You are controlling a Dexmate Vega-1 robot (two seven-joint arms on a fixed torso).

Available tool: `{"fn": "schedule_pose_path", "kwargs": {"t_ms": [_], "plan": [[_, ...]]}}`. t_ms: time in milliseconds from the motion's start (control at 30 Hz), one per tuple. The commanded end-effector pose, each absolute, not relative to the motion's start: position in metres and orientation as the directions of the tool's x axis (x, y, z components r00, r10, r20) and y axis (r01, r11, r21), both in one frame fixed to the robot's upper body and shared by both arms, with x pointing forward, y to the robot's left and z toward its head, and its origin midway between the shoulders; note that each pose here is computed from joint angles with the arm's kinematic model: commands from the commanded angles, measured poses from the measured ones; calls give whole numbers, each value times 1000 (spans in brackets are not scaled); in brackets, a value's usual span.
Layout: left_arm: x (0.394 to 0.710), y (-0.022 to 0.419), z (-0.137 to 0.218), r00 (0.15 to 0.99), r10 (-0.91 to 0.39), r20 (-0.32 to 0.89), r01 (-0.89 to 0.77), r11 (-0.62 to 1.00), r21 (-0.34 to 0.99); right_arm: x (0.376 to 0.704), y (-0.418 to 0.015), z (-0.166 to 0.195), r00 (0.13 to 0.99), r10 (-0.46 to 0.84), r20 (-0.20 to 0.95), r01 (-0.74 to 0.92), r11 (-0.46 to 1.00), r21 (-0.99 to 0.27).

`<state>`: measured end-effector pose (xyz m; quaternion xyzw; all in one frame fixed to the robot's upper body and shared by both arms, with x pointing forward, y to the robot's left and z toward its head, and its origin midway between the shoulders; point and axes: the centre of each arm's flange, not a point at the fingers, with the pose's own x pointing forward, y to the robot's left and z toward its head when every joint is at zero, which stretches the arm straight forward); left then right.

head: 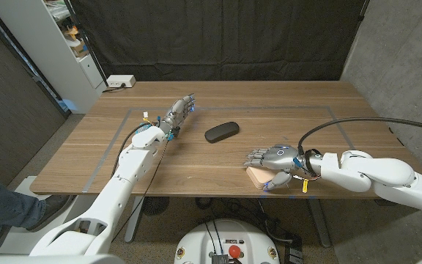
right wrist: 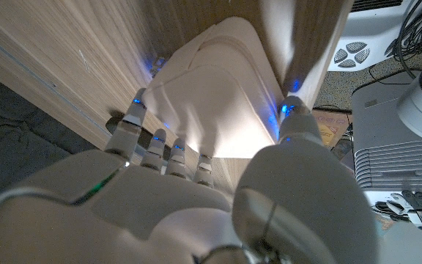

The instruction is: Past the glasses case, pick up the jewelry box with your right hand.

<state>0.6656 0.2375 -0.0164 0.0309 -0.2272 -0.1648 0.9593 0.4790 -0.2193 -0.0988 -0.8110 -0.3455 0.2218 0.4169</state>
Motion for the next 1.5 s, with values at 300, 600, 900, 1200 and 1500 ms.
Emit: {"fn": "schedule_pose_path", "kwargs": {"t_ms": [300, 600, 900, 1200, 1500], "plan": [[664, 231, -13, 839, -341, 423, 310, 940, 143, 480, -221, -98, 606, 795, -25, 422, -348, -837], [665, 230, -13, 840, -341, 422, 310, 940, 142, 483, -221, -95, 595, 803, -18, 427, -335, -840], [667, 231, -16, 842, -337, 421, 310, 941, 134, 485, -219, -96, 590, 807, -19, 428, -333, -840], [670, 232, -17, 843, -339, 418, 313, 941, 131, 487, -217, -97, 590, 807, -22, 421, -330, -845], [673, 233, -18, 842, -343, 416, 319, 939, 128, 485, -216, -91, 581, 814, -2, 437, -313, -843]]}}
